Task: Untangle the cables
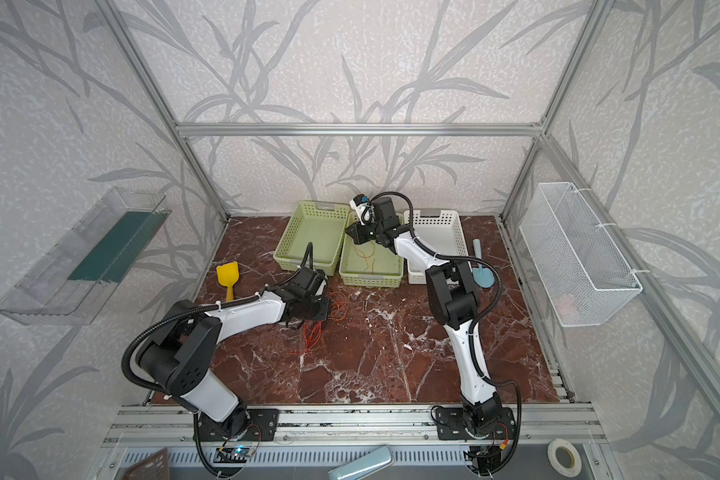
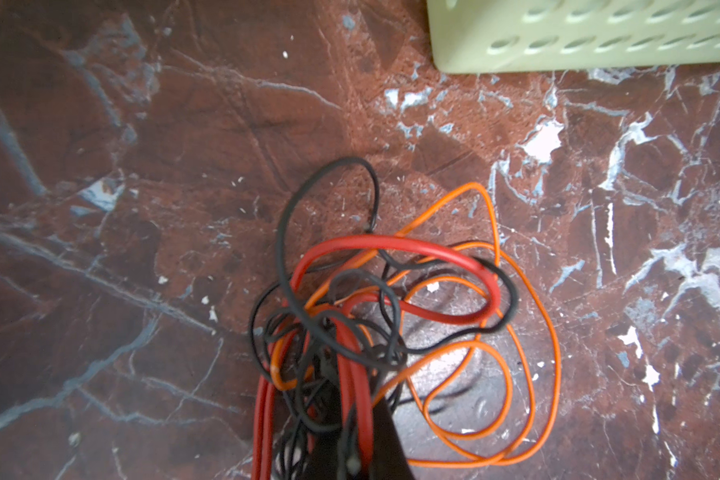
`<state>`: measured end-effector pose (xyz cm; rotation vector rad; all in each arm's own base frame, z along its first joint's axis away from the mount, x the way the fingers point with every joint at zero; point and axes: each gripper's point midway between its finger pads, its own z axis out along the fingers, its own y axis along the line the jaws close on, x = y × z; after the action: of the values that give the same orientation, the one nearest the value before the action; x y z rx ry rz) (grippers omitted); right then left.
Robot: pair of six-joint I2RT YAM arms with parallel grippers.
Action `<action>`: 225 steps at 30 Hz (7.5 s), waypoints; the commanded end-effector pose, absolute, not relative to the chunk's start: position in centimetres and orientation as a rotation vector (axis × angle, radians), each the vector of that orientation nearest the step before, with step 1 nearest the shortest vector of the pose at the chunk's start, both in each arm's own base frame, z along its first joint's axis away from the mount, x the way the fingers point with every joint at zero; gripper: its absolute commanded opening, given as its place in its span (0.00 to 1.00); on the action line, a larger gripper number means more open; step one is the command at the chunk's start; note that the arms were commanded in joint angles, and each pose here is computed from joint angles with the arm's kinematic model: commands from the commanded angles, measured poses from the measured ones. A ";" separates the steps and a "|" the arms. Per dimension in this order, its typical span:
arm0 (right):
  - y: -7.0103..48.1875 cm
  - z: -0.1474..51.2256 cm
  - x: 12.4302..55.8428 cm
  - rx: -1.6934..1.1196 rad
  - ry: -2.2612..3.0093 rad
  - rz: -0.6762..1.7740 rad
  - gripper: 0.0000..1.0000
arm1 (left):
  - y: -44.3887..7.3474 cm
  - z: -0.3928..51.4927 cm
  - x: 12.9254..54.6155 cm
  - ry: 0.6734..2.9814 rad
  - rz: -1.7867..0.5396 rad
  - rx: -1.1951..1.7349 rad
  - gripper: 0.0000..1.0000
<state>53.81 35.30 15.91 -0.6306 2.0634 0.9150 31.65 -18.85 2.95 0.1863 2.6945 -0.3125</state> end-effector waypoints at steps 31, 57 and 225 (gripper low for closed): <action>27.5 20.1 37.9 -0.619 2.176 0.732 0.74 | -24.5 7.1 30.6 2.549 -0.459 0.557 0.06; 28.4 3.7 31.2 -0.359 2.440 1.005 0.52 | -26.8 12.2 29.6 2.287 -0.664 0.662 0.01; 12.8 17.4 33.7 -0.062 2.149 0.329 0.89 | -17.9 19.9 33.7 2.114 -0.575 0.437 0.00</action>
<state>32.52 13.65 16.22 -0.0643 2.1691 0.4381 33.30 -17.76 18.89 0.4050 2.1397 -0.6226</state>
